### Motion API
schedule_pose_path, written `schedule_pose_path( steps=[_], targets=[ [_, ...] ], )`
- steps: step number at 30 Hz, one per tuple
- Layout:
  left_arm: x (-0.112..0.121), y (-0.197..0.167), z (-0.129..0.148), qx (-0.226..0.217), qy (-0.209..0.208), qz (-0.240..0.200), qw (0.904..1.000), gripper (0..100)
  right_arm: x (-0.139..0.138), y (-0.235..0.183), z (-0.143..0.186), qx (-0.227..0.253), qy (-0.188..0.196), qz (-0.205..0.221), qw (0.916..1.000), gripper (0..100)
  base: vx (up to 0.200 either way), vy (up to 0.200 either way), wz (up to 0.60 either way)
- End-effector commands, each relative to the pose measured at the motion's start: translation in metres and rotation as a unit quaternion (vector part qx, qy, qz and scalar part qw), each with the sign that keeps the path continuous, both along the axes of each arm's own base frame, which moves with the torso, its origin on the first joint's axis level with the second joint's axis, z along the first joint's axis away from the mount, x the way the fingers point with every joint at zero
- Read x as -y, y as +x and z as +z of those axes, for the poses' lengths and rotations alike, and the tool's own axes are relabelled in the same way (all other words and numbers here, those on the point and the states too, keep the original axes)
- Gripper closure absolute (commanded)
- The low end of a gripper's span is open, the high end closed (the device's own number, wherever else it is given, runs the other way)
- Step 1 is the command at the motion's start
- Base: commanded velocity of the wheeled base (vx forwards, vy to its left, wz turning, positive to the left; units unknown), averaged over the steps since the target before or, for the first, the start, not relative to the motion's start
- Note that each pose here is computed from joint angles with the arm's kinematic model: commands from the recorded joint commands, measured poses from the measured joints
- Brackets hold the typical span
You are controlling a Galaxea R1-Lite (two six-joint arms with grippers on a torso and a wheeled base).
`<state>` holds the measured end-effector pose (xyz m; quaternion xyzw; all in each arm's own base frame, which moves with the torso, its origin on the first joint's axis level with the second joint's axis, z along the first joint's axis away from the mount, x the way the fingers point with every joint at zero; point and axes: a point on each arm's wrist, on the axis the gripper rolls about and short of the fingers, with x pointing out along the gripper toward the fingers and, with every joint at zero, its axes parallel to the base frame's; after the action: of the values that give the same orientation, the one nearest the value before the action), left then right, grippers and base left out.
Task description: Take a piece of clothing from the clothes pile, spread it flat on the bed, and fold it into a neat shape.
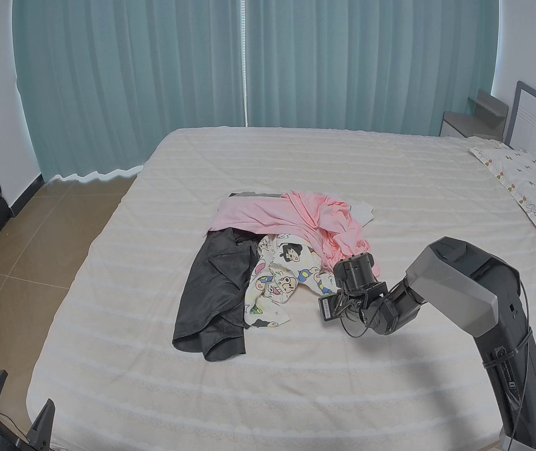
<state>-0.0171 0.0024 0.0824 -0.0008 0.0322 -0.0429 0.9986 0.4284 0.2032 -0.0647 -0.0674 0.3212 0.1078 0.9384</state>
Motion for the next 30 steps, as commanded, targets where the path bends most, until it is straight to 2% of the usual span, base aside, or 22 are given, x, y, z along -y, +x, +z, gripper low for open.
schedule_pose_path(
  steps=[1, 5, 7, 8, 15, 16, 19, 22, 24, 25, 26, 27, 30],
  targets=[
    [0.0, 0.001, -0.005, -0.009, 0.001, 0.0, 1.0, 0, 0.004, -0.001, 0.002, -0.003, 0.008, -0.009, 0.9999, 100, 0.0, 0.0, 0.0],
    [0.0, 0.001, -0.005, -0.009, 0.001, 0.0, 1.0, 0, 0.014, -0.021, 0.025, -0.022, 0.035, -0.014, 0.999, 100, 0.0, 0.0, 0.0],
    [0.0, 0.001, -0.005, -0.009, 0.001, 0.0, 1.0, 0, 0.027, -0.042, 0.048, -0.042, 0.072, 0.016, 0.9964, 100, 0.0, 0.0, 0.0],
    [0.0, 0.001, -0.005, -0.009, 0.001, 0.0, 1.0, 0, 0.037, -0.051, 0.061, -0.037, 0.09, 0.026, 0.9949, 100, 0.0, 0.0, 0.0],
    [0.0, 0.001, -0.005, -0.008, 0.002, 0.0, 1.0, 0, 0.074, -0.096, 0.09, 0.002, 0.139, 0.049, 0.9891, 100, 0.0, 0.0, 0.0],
    [0.0, 0.001, -0.005, -0.008, 0.003, -0.001, 1.0, 0, 0.084, -0.111, 0.096, 0.014, 0.157, 0.064, 0.9854, 100, 0.0, 0.0, 0.0],
    [0.0, 0.001, -0.005, -0.008, 0.002, -0.001, 1.0, 0, 0.093, -0.128, 0.103, 0.032, 0.172, 0.077, 0.9816, 100, 0.0, 0.0, 0.0],
    [0.0, 0.001, -0.005, -0.009, 0.003, -0.002, 1.0, 0, 0.102, -0.158, 0.123, 0.085, 0.189, 0.091, 0.9739, 100, 0.0, 0.0, 0.0],
    [0.0, 0.001, -0.005, -0.009, 0.003, -0.002, 1.0, 0, 0.102, -0.159, 0.123, 0.087, 0.19, 0.092, 0.9735, 100, 0.0, 0.0, 0.0],
    [0.0, 0.001, -0.005, -0.007, 0.007, -0.015, 0.9998, 0, 0.105, -0.173, 0.141, 0.127, 0.209, 0.1, 0.9644, 100, 0.0, 0.0, 0.0],
    [0.0, 0.001, -0.005, -0.007, 0.007, -0.015, 0.9998, 0, 0.105, -0.173, 0.141, 0.127, 0.209, 0.1, 0.9644, 100, 0.0, 0.0, 0.0],
    [0.0, 0.001, -0.005, -0.006, 0.007, -0.023, 0.9997, 0, 0.105, -0.185, 0.16, 0.158, 0.237, 0.108, 0.9524, 100, 0.0, 0.0, 0.0],
    [0.0, 0.001, -0.005, -0.005, 0.008, -0.023, 0.9997, 0, 0.106, -0.201, 0.187, 0.194, 0.269, 0.117, 0.9362, 100, 0.0, 0.0, 0.0]
  ],
)
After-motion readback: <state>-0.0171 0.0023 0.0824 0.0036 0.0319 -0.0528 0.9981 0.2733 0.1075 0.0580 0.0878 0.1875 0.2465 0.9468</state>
